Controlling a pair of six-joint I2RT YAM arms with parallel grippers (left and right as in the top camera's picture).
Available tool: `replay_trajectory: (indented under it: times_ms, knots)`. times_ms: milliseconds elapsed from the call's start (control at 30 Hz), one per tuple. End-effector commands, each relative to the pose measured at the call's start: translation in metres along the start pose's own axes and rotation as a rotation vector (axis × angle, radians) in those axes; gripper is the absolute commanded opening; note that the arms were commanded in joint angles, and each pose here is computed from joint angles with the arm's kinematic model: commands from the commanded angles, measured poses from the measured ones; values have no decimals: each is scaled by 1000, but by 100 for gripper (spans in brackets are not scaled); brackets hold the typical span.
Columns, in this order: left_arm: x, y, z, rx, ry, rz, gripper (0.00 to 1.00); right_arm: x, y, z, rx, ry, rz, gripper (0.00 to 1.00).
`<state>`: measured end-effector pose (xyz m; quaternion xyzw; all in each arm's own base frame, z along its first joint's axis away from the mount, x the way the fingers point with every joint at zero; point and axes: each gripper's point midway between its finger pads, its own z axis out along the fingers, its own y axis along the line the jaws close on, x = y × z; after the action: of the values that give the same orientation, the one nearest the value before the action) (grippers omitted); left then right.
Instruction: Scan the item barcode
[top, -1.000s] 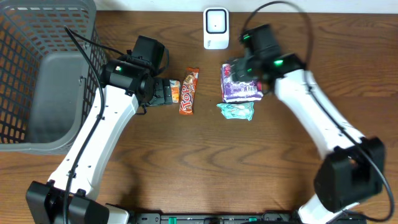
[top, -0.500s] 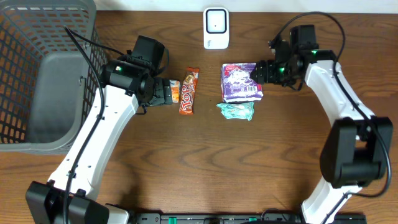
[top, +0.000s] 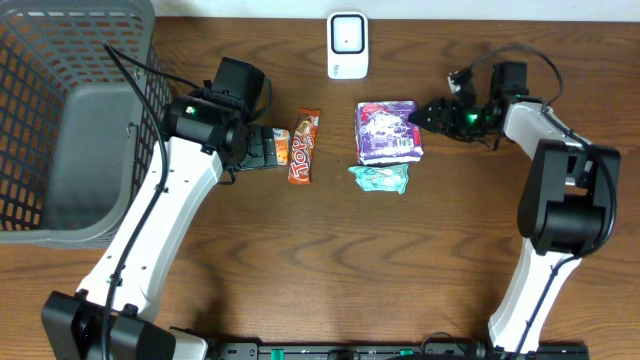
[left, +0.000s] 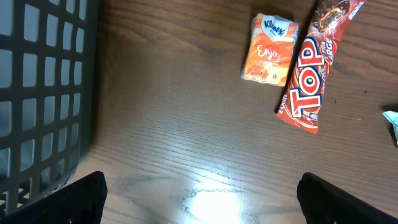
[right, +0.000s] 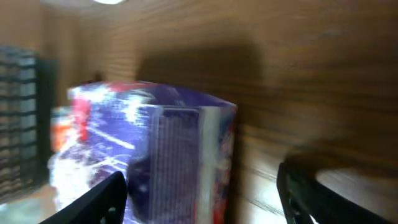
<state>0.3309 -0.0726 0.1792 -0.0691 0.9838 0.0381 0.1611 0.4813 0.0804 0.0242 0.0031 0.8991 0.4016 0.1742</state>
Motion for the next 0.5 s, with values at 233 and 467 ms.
replay_trajectory:
  times_ms: [233, 467]
  knots:
    - [0, 3, 2, -13, 4, 5, 98, 20, 8, 23, -165, 60, 48, 15]
    - [0, 3, 2, -13, 4, 5, 98, -20, 44, -27, -45, -60, -33, 1]
